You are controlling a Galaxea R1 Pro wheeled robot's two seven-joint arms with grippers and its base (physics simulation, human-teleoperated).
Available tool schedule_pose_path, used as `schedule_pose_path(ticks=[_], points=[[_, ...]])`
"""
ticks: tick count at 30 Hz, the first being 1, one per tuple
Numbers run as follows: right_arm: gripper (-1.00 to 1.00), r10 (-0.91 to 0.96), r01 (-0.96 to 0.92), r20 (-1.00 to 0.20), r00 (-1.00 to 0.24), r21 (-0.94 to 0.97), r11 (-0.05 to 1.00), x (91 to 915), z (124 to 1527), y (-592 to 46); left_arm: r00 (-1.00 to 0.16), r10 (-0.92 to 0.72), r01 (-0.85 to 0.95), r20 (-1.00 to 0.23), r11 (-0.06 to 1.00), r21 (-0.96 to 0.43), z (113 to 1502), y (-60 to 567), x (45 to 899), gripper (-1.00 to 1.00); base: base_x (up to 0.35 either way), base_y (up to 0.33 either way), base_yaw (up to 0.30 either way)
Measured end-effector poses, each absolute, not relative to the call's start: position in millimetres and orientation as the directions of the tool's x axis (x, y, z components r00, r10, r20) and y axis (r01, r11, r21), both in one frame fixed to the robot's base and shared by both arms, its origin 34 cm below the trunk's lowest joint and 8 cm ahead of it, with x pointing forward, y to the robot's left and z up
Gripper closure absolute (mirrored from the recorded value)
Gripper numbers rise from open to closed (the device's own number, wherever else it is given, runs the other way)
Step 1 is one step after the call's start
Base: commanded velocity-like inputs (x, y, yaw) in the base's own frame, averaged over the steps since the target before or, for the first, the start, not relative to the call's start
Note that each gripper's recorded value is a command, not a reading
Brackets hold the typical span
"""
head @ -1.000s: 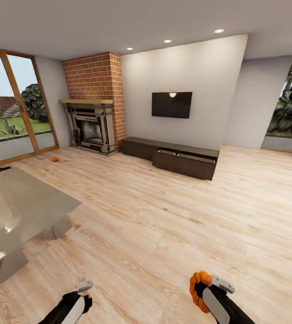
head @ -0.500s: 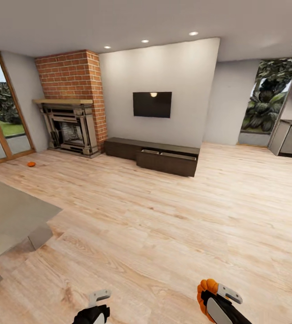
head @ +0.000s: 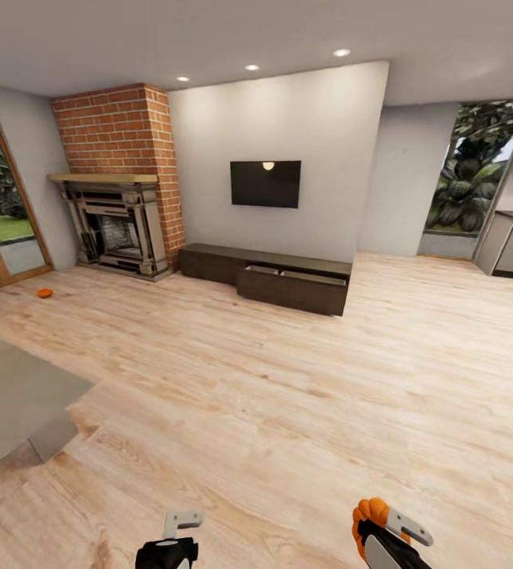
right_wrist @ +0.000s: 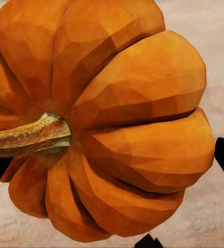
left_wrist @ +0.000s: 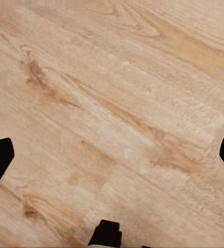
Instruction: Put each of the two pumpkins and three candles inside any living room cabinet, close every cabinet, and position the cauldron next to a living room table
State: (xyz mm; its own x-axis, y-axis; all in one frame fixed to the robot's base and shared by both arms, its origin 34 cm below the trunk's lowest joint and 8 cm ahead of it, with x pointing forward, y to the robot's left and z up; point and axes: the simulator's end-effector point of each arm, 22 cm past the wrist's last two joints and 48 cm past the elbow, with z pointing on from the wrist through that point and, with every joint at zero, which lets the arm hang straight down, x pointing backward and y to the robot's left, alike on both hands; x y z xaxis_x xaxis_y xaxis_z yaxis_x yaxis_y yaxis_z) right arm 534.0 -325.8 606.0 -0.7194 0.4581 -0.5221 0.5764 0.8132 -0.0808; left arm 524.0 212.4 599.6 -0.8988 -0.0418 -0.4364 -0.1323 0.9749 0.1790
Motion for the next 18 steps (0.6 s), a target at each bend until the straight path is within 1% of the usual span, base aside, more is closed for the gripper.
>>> schedule_pose_path(ticks=[4,6,15,18], points=[[1.0,0.464,0.581,-0.52,-0.717,-0.078,0.81,533.6,605.8,-324.5,-0.899,-0.041,-0.131,-0.437,0.975,0.179,599.6,212.3,524.1,-1.0,0.35,0.0,-0.002],[1.0,0.466,0.582,-0.52,-0.716,-0.077,0.81,533.5,605.7,-324.1,-0.899,-0.041,-0.131,-0.437,0.975,0.179,599.6,212.2,524.1,-1.0,0.35,-0.024,-0.085],[1.0,0.478,0.592,-0.519,-0.709,-0.071,0.803,533.3,605.6,-325.3,-0.898,-0.04,-0.131,-0.437,0.975,0.179,599.6,212.1,524.2,-1.0,0.35,-0.071,-0.256],[1.0,0.477,0.592,-0.519,-0.71,-0.072,0.803,533.2,605.4,-325.4,-0.899,-0.041,-0.131,-0.437,0.975,0.179,599.4,212.2,524.0,-1.0,0.35,-0.027,-0.11]])
